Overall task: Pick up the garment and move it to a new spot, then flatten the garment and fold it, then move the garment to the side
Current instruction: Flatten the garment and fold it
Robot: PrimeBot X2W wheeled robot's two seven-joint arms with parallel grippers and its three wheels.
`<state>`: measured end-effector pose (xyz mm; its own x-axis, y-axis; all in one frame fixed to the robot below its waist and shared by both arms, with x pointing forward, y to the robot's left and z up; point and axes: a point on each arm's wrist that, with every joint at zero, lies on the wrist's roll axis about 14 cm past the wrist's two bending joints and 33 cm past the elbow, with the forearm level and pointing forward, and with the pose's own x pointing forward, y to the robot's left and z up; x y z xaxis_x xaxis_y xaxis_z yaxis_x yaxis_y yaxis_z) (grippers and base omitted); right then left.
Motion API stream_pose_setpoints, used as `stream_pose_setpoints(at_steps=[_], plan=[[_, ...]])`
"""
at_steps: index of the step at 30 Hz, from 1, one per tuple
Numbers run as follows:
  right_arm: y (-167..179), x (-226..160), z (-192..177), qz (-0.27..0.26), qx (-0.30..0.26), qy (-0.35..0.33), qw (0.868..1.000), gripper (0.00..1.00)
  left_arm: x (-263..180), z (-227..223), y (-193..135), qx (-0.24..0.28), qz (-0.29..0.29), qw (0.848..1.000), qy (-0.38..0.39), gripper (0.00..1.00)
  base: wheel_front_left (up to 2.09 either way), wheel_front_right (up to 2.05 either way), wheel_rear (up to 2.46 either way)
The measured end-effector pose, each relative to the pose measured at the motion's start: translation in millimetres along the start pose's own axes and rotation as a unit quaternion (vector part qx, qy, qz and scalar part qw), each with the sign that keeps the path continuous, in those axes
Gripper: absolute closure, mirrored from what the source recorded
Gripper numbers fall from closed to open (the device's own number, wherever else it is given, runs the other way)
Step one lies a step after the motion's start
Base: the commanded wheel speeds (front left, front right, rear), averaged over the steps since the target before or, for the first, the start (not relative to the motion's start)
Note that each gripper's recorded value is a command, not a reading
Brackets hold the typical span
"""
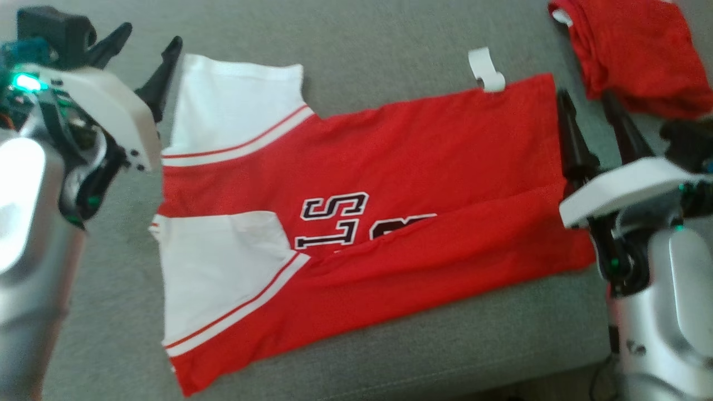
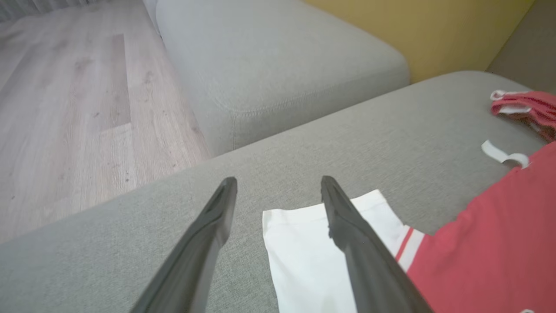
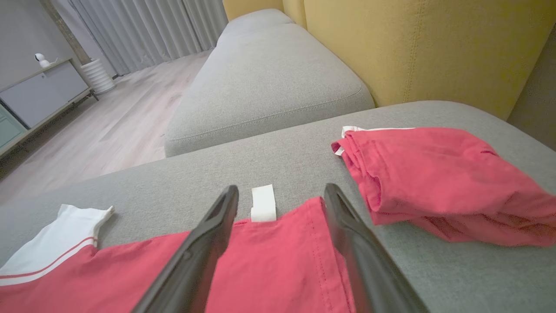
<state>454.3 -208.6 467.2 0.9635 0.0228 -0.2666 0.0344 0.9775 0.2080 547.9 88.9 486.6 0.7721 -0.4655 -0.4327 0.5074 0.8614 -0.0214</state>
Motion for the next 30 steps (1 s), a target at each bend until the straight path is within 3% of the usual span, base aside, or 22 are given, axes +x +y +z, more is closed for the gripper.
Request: stream_pose_setpoints(at_steps=[14,19,20,21,22,23,30], plan=[[-26,23,-13,-0.023,-0.036,0.023,0.999,0.00,78,-92,6,-0.010,-0.020,0.987,0.158,0.00,0.00,0.00,0.00],[-29,25,-12,-0.024,-0.038,0.024,0.999,0.00,85,-93,6,-0.007,-0.025,0.986,0.165,0.00,0.00,0.00,0.00],[-28,26,-11,-0.022,-0.039,0.022,0.999,0.00,85,-93,5,-0.007,-0.027,0.985,0.168,0.24,0.00,0.00,0.00],[-27,27,-9,-0.020,-0.041,0.021,0.999,0.00,84,-94,4,-0.005,-0.030,0.985,0.171,0.56,0.00,0.00,0.00],[-27,28,-9,-0.019,-0.045,0.021,0.999,0.00,84,-94,1,-0.001,-0.034,0.984,0.173,0.68,0.00,0.00,0.00],[-27,29,-8,-0.016,-0.050,0.022,0.998,0.00,83,-94,-2,0.003,-0.038,0.984,0.174,0.97,0.00,0.00,0.00],[-21,47,-12,0.004,-0.101,0.063,0.993,0.00,75,-91,-5,0.022,-0.046,0.985,0.167,1.00,0.00,0.00,0.00]])
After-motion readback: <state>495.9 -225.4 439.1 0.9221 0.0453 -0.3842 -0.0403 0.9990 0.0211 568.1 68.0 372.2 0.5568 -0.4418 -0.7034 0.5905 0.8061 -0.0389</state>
